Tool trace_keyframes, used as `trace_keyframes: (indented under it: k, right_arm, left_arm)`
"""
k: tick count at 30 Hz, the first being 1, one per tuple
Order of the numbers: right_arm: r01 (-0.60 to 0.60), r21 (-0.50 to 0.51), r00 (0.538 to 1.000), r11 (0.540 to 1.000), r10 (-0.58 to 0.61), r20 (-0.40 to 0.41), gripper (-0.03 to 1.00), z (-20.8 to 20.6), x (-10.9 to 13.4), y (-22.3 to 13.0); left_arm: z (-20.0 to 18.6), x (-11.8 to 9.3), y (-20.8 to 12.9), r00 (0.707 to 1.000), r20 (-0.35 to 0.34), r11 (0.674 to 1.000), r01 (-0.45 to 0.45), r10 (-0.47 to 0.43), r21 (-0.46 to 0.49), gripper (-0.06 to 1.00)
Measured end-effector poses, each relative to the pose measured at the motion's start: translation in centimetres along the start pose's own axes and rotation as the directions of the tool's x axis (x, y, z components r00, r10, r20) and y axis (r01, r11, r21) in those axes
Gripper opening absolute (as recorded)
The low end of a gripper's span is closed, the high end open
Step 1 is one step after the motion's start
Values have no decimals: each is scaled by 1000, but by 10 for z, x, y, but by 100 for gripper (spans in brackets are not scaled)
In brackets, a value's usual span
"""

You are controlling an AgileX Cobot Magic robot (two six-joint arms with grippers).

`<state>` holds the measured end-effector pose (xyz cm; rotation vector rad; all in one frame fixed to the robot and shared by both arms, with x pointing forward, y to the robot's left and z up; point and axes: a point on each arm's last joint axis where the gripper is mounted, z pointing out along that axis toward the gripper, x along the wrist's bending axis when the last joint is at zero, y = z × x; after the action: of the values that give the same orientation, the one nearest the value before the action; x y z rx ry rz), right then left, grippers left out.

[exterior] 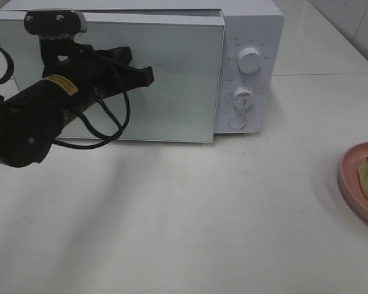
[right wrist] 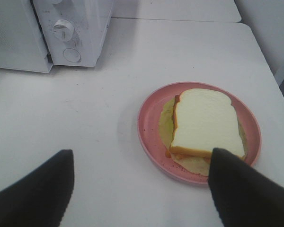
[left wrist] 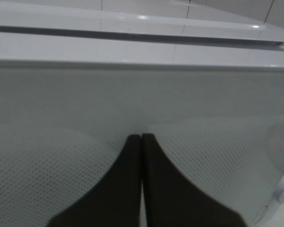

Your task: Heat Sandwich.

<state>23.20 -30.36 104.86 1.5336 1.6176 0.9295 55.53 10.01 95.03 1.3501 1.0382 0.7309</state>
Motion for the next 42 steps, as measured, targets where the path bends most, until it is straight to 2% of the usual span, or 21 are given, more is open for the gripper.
trace_keyframes:
  k: [3, 11, 16, 37, 42]
  right_arm:
    - [0, 0, 1000, 1000, 0, 0, 76, 0, 0, 0]
    - [0, 0, 1000, 1000, 0, 0, 76, 0, 0, 0]
    - [0, 0, 1000, 1000, 0, 0, 76, 0, 0, 0]
    - [0, 0, 1000, 1000, 0, 0, 76, 0, 0, 0]
    - [0, 0, 1000, 1000, 0, 0, 76, 0, 0, 0]
  left_arm:
    - [10, -8, -3, 999, 31, 999, -19, 18, 30, 0]
    - [24, -16, -6, 998, 58, 998, -40, 37, 40, 0]
    - [34, -21, -5, 998, 50, 997, -46, 43, 54, 0]
    - [35, -22, -7, 996, 59, 995, -66, 61, 80, 0]
    - [26, -16, -11, 999, 26, 994, -43, 40, 105, 0]
